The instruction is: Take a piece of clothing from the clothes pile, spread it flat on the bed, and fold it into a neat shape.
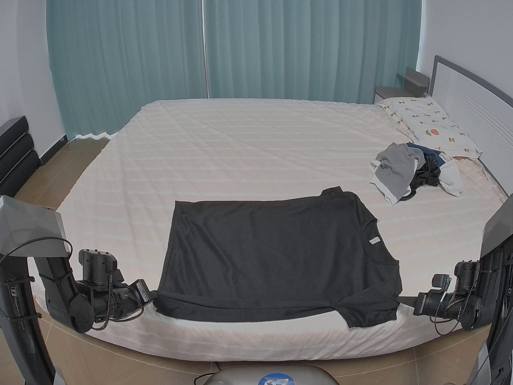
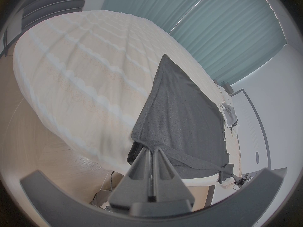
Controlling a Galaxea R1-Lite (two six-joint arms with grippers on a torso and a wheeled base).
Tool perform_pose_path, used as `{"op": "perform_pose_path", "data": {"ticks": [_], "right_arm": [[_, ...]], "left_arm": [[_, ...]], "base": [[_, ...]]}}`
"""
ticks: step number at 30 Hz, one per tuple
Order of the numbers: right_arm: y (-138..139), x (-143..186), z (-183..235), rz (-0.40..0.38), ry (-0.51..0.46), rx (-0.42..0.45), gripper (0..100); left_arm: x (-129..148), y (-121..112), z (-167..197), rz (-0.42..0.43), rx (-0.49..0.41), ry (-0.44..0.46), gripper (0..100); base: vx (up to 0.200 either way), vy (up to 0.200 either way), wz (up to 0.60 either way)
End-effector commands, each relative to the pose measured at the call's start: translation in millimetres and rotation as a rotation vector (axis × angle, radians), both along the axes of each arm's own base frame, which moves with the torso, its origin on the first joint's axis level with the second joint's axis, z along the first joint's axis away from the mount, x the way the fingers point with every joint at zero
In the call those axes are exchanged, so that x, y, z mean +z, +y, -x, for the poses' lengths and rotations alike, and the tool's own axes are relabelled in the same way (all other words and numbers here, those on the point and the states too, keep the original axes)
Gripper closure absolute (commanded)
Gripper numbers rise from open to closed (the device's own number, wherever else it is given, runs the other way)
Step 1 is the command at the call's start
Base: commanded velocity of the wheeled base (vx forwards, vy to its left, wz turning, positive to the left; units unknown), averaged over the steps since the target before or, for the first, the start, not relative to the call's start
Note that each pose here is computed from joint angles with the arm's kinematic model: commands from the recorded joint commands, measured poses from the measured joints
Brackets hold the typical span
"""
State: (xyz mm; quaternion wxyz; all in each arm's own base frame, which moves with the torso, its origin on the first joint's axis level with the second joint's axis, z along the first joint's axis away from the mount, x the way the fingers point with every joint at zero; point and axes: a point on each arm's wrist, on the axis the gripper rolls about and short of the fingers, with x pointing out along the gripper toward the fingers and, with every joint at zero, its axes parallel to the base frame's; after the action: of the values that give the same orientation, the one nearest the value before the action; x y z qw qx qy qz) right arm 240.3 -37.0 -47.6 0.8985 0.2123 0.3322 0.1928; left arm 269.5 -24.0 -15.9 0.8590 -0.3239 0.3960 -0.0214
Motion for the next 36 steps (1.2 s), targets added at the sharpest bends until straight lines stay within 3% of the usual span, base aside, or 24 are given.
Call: {"op": "perform_pose_path", "data": {"ticks": [1,2,3,12,23,24,36], "right_arm": [[0,-11,5,-0.005,0.046,0.001,100],[0,-15,4,-0.006,0.052,0.003,100],[0,-15,3,-0.005,0.051,0.003,0],[-2,-16,-12,0.002,-0.004,0.005,0],[22,-16,-19,0.013,-0.015,0.09,0],[22,-16,-20,0.014,-0.018,0.089,100],[7,-8,-8,0.013,-0.004,0.023,100]], "left_arm": [[0,0,0,0.0,-0.001,0.0,100],[0,0,0,0.0,-0.001,0.0,100],[0,0,0,0.0,-0.001,0.0,100],[-1,0,0,0.0,-0.001,0.001,100],[-1,0,0,0.0,0.001,0.001,100],[-1,0,0,0.0,0.001,0.001,100],[2,0,1,-0.001,0.001,-0.007,100]], "base": [[0.0,0.0,0.0],[0.0,0.0,0.0],[0.0,0.0,0.0],[0.0,0.0,0.0],[0.0,0.0,0.0],[0.0,0.0,0.0],[0.0,0.0,0.0]]}}
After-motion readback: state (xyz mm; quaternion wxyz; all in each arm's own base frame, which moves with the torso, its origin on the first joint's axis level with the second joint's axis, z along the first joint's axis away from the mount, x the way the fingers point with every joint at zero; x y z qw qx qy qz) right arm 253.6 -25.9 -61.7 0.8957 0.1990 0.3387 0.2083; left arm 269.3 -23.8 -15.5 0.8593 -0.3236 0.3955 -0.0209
